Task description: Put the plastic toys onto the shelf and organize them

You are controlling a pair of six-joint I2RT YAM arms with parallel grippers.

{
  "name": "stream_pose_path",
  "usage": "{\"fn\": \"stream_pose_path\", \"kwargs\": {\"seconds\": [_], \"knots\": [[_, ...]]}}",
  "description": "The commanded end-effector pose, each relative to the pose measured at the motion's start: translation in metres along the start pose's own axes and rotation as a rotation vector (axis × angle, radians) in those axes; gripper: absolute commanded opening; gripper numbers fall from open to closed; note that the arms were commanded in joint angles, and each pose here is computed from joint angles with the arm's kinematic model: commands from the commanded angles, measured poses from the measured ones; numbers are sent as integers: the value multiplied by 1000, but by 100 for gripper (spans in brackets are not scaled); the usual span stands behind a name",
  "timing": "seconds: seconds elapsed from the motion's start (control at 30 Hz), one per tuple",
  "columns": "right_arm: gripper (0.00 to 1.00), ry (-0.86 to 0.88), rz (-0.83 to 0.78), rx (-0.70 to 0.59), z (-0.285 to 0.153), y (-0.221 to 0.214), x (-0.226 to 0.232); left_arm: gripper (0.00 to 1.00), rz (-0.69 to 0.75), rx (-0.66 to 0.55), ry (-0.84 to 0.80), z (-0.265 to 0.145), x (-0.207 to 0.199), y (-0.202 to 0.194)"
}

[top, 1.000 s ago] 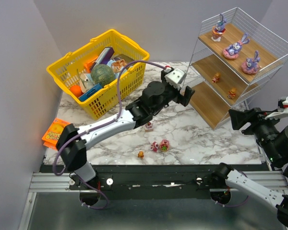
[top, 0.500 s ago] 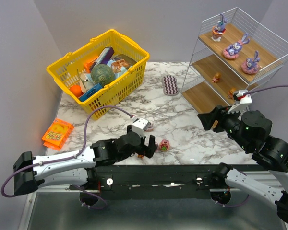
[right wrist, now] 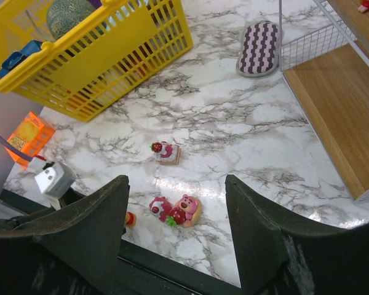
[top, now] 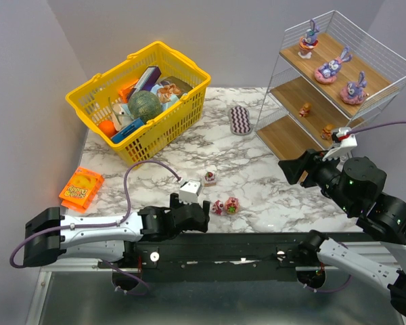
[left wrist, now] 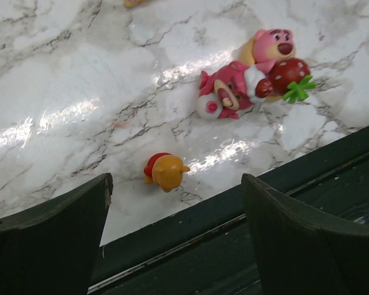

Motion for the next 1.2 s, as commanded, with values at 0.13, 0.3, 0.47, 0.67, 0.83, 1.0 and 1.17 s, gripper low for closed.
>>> {"fn": "stream_pose_path", "kwargs": {"seconds": [0.13,0.3,0.47,0.67,0.83,1.0,1.17], "knots": [[72,-9,11,40,-4,-7,-3,83,-11,-22,32,16,6,-17],[72,-10,9,51,-3,-7,-2,80,10,-44,-1,19,6,-19],[72,-15,3,51,-2,-7,-2,79,44,-43,4,26,4,-21],[72,-22,0,54,0,-7,-2,74,103,-18,37,33,-1,-22],[72,-21,5,56,0,-9,-3,71,120,-19,45,35,-3,-21],[72,-23,4,58,-1,-10,-4,66,120,-32,40,34,-4,-19],[72,-21,0,59,0,-10,-3,59,121,-35,32,36,-6,-18]]}}
Point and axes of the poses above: each gripper's point midway between its finger pads, its own z axis out along the fingers, its own x axis along the line the jaws close on, y = z × x, the point moved 8 cm from there along -z, back along the fingers, and after that the axes turned 2 degrees about z, right-handed, at the moved point
